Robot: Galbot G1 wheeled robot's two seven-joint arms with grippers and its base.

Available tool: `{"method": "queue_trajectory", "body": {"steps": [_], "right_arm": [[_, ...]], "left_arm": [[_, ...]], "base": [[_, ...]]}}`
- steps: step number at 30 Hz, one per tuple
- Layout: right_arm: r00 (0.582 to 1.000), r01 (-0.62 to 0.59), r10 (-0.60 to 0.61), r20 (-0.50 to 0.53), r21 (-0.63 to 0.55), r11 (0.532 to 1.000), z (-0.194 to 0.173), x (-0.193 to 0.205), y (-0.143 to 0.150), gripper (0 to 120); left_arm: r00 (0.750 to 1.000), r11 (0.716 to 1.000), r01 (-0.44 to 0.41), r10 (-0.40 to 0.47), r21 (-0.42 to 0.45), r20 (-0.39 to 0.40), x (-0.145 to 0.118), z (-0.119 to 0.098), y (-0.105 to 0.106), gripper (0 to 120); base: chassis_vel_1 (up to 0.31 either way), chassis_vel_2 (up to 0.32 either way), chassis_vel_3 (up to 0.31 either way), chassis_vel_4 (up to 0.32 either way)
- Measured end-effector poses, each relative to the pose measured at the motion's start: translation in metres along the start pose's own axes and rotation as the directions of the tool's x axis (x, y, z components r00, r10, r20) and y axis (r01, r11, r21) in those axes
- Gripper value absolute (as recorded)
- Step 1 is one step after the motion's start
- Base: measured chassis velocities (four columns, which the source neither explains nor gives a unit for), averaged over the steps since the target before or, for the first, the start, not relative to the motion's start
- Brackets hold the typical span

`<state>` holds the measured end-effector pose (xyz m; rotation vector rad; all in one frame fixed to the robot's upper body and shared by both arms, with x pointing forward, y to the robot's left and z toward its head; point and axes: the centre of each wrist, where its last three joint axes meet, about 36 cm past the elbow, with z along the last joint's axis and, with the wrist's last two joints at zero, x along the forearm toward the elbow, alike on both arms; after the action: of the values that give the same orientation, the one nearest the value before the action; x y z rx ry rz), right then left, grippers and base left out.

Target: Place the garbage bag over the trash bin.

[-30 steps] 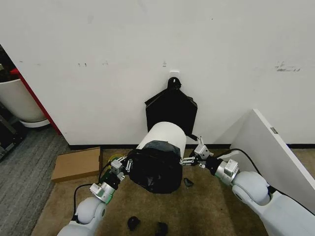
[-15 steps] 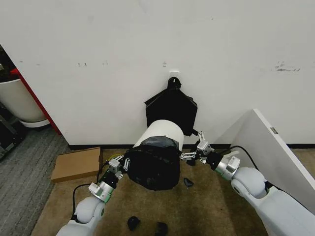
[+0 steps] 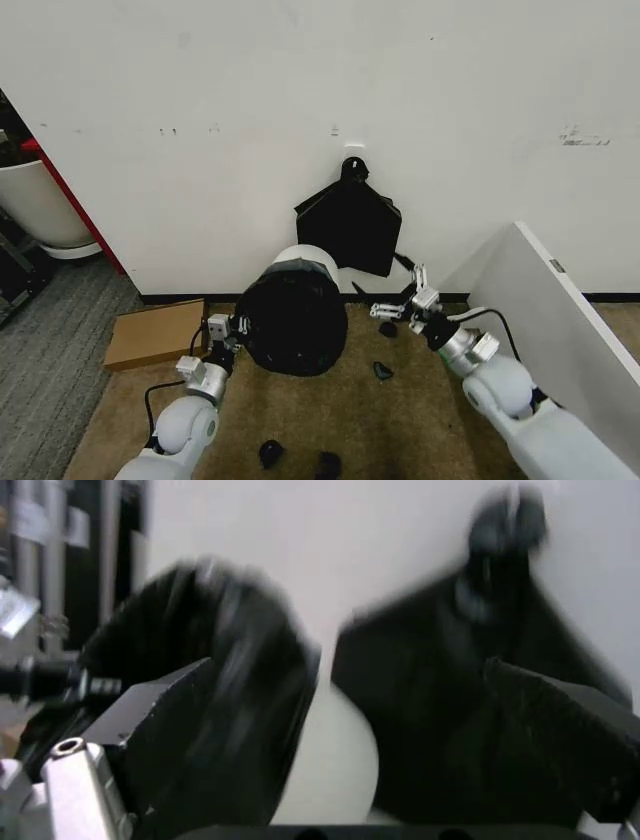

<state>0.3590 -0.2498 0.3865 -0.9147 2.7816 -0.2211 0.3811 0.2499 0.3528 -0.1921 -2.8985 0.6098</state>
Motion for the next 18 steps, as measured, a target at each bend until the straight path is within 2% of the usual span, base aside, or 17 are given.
{"method": "queue_trajectory", "body": {"steps": [3, 4, 6, 8, 10, 11, 13, 15, 18], "right_arm": [[0.987, -0.125, 0.111, -0.117, -0.124, 0.984, -0.017, 0.006, 0.034, 100], [0.987, -0.125, 0.111, -0.117, -0.124, 0.984, -0.017, 0.006, 0.034, 100], [0.971, -0.195, 0.161, -0.174, -0.198, 0.961, -0.029, 0.005, 0.046, 100], [0.959, -0.238, 0.183, -0.217, -0.264, 0.935, -0.040, 0.003, 0.052, 100], [0.954, -0.253, 0.187, -0.233, -0.298, 0.920, -0.044, 0.003, 0.053, 100], [0.954, -0.253, 0.187, -0.233, -0.298, 0.920, -0.044, 0.003, 0.053, 100], [0.958, -0.237, 0.164, -0.236, -0.328, 0.915, -0.042, 0.005, 0.056, 100], [0.968, -0.194, 0.129, -0.216, -0.319, 0.928, -0.034, 0.009, 0.059, 100], [0.981, -0.117, 0.070, -0.181, -0.261, 0.958, -0.015, 0.013, 0.067, 100]], "left_arm": [[0.992, 0.984, 0.101, -0.089, 0.150, -0.090, -0.007, -0.019, -0.003, 0], [0.992, 0.984, 0.101, -0.089, 0.150, -0.090, -0.007, -0.019, -0.003, 0], [0.980, 0.959, 0.167, -0.136, 0.228, -0.146, -0.010, -0.029, -0.001, 0], [0.964, 0.922, 0.226, -0.166, 0.314, -0.205, -0.012, -0.038, 0.005, 0], [0.958, 0.897, 0.250, -0.174, 0.364, -0.228, -0.012, -0.043, 0.009, 0], [0.958, 0.897, 0.250, -0.174, 0.364, -0.228, -0.012, -0.043, 0.009, 0], [0.948, 0.840, 0.280, -0.163, 0.465, -0.275, -0.011, -0.056, 0.020, 0], [0.946, 0.830, 0.276, -0.144, 0.485, -0.292, -0.008, -0.061, 0.021, 0], [0.943, 0.829, 0.261, -0.109, 0.495, -0.316, -0.004, -0.067, 0.019, 0]], "base": [[0.000, 0.000, 0.000, 0.000], [0.000, 0.000, 0.000, 0.000], [0.000, 0.000, 0.000, 0.000], [0.000, 0.000, 0.000, 0.000], [0.000, 0.000, 0.000, 0.000], [0.000, 0.000, 0.000, 0.000], [0.000, 0.000, 0.000, 0.000], [0.000, 0.000, 0.000, 0.000], [0.000, 0.000, 0.000, 0.000]]}}
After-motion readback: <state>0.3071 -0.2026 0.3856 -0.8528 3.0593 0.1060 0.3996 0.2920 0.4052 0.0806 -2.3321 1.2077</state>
